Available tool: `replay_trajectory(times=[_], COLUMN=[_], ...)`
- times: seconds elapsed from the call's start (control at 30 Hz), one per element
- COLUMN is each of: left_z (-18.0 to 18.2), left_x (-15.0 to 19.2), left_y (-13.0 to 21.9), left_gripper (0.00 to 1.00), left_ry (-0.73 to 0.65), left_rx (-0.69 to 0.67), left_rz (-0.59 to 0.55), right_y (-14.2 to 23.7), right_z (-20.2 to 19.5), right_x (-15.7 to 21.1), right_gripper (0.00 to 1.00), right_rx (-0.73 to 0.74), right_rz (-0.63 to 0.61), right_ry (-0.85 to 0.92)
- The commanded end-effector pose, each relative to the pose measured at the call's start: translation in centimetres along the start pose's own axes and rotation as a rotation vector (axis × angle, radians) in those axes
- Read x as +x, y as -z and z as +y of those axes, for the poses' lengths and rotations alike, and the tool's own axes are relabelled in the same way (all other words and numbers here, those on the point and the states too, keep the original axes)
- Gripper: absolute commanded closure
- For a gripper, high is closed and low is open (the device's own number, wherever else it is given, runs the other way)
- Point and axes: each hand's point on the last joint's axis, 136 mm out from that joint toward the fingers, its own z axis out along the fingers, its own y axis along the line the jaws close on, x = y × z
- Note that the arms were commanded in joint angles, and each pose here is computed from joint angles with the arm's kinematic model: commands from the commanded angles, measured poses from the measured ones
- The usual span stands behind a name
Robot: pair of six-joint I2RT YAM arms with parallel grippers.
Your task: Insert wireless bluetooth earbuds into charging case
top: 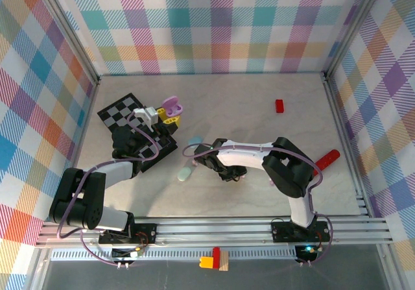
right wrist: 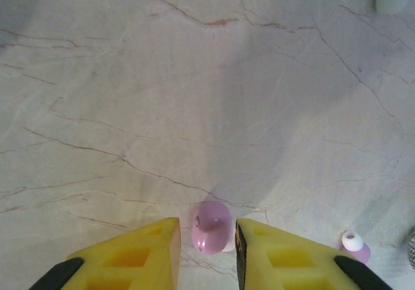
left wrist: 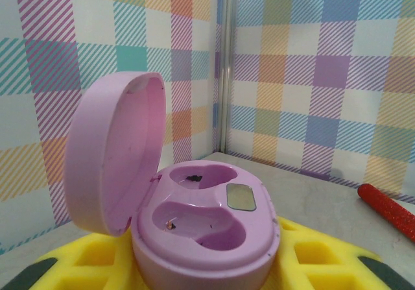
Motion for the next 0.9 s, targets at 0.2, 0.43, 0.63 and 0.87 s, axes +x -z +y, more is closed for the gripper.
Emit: replay_trajectory(times=[0.2, 0.43, 0.63, 0.87], left_z=[-0.1, -0.3, -0.3, -0.3], left_x=[-2.3, -2.4, -2.3, -2.3], left_y=[0.0, 0.0, 0.0, -0.1], left_gripper=[0.62, 0.62, 0.62, 0.62], left_ry=[-0.054, -0.054, -0.048, -0.046], left_rx=[0.020, 0.025, 0.029, 0.034], left_rz=[-0.056, -0.057, -0.055, -0.053], right_y=[-1.5, -2.3, -2.8, -1.9], right_z=[-0.9, -0.6, -0.4, -0.6], right_x=[1.4, 1.6, 1.9, 1.4], right_gripper=[0.73, 0.73, 0.76, 0.80], right_rx=[0.058, 0.053, 0.049, 0.034], right_rz=[0.060, 0.067, 0.070, 0.052], right_ry=[0.002, -0.003, 0.006, 0.012])
